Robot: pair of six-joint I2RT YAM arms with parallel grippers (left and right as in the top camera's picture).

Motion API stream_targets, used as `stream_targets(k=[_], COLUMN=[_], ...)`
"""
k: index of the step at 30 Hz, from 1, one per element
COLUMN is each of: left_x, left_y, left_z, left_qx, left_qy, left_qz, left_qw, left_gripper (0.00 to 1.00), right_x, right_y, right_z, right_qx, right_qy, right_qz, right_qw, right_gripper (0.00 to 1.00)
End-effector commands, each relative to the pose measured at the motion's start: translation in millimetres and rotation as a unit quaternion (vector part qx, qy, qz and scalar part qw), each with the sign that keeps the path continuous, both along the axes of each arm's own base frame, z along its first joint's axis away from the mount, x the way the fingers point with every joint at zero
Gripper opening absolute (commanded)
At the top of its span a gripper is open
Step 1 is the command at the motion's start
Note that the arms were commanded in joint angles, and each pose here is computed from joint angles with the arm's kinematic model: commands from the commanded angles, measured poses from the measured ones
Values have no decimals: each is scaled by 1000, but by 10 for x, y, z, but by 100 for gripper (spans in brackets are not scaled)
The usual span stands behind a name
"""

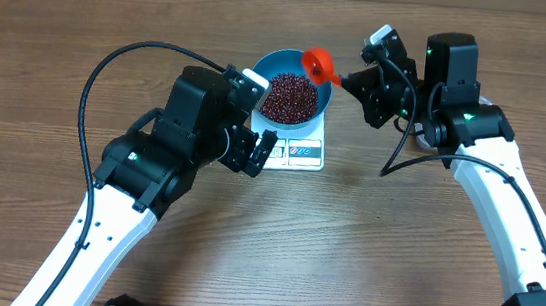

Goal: Scoop item into bowl and weigh 150g on scale

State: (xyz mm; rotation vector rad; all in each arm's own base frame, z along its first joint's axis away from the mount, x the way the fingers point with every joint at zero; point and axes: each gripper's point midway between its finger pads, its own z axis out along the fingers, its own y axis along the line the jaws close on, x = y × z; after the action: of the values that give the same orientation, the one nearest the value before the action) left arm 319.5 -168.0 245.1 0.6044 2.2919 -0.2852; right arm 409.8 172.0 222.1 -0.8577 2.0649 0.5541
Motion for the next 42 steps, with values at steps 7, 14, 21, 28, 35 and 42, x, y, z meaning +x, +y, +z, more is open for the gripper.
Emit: stream_targets(k=[7, 14, 21, 28, 35, 42], left_x=[2, 2, 2, 2, 2, 2], left_y=[5, 4, 4, 4, 5, 4], left_z=[-44, -44, -44, -44, -44, -44], left_qx=[5, 5, 5, 5, 5, 5], left_qy=[3, 3, 3, 3, 3, 3], left_qz=[-6, -6, -6, -6, -6, -6], left_qw=[1000, 1000, 1000, 1000, 1000, 1000], left_gripper=[100, 100, 100, 99, 100, 100], right_x=[76, 74, 89, 76, 103, 142], right_y=[-6, 31, 34, 84, 66, 28], right_z=[42, 46, 56, 72, 58, 42], right_qx=[-21, -32, -29, -21, -40, -58], right_qy=[-15, -28, -28, -26, -38, -45], right_qz=[-12, -2, -9, -6, -9, -24], right_qw=[1000, 999, 999, 999, 998, 997], right_gripper=[4, 4, 4, 4, 4, 4])
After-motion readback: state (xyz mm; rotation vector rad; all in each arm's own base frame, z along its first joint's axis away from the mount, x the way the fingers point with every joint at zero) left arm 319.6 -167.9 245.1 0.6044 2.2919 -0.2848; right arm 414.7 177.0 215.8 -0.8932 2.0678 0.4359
